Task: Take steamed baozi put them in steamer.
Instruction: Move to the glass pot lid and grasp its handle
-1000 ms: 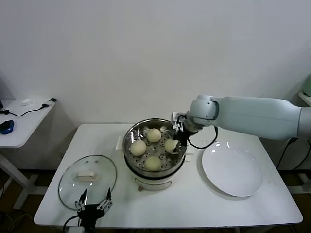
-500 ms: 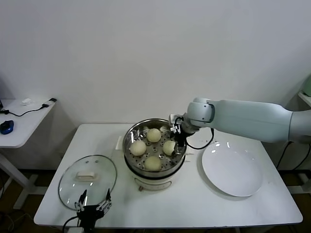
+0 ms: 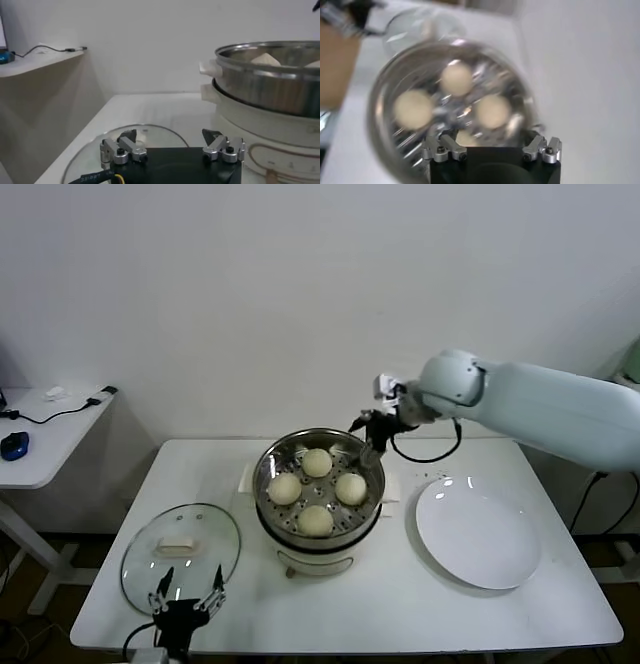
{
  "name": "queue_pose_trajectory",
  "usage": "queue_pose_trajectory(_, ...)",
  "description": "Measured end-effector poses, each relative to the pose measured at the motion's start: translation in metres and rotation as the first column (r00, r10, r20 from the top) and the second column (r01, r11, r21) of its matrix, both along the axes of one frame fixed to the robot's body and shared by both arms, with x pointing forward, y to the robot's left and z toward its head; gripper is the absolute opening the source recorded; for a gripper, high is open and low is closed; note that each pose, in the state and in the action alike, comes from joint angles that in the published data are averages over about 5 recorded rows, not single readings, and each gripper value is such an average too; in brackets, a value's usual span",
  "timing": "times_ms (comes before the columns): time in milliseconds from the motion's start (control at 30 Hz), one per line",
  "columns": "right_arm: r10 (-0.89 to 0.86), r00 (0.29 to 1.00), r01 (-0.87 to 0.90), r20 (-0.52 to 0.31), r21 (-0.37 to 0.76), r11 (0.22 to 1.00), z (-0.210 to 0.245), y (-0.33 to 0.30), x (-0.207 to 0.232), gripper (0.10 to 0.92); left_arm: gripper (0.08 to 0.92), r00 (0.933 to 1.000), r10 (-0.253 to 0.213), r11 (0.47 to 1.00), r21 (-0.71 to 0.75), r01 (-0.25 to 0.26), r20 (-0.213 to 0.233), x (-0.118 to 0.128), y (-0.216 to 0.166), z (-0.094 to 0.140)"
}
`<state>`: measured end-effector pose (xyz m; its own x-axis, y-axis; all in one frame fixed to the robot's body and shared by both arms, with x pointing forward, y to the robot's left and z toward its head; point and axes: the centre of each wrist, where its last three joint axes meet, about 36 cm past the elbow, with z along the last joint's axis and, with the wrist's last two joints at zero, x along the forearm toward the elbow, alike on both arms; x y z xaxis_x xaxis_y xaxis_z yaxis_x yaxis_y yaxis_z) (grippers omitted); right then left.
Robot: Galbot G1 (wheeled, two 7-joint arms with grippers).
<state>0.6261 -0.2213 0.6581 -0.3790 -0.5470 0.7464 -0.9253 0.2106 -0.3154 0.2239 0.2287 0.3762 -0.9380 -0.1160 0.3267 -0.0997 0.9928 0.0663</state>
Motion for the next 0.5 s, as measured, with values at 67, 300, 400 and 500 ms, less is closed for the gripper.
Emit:
queue_pose_trajectory(67,-0.065,0.996,0.06,0.056,0.085,0.995,0.001,-0.018,-0.003,0.823,0.823,0.9999,0.006,1.0,0.004,-0.006,0.01,0.002,0.001,0.0)
queue_pose_trajectory(300,-0.337,0.926,0.259,0.17,0.362,0.895,-0.032,-0.081,-0.03,0.823,0.823,0.9992,0.015,1.0,0.023,-0.015,0.037,0.009,0.009,-0.003)
queue_pose_trajectory(400,-0.425,0.884,0.306,0.196,0.443,0.842,-0.055,-0.098,-0.047,0.823,0.823,0.9987,0.014,0.999,0.031,-0.016,0.048,0.012,0.014,-0.005)
queue_pose_trajectory(500,-0.496,0.841,0.332,0.214,0.521,0.786,-0.077,-0.108,-0.064,0.823,0.823,0.9985,0.01,0.999,0.042,-0.013,0.054,0.014,0.018,-0.008)
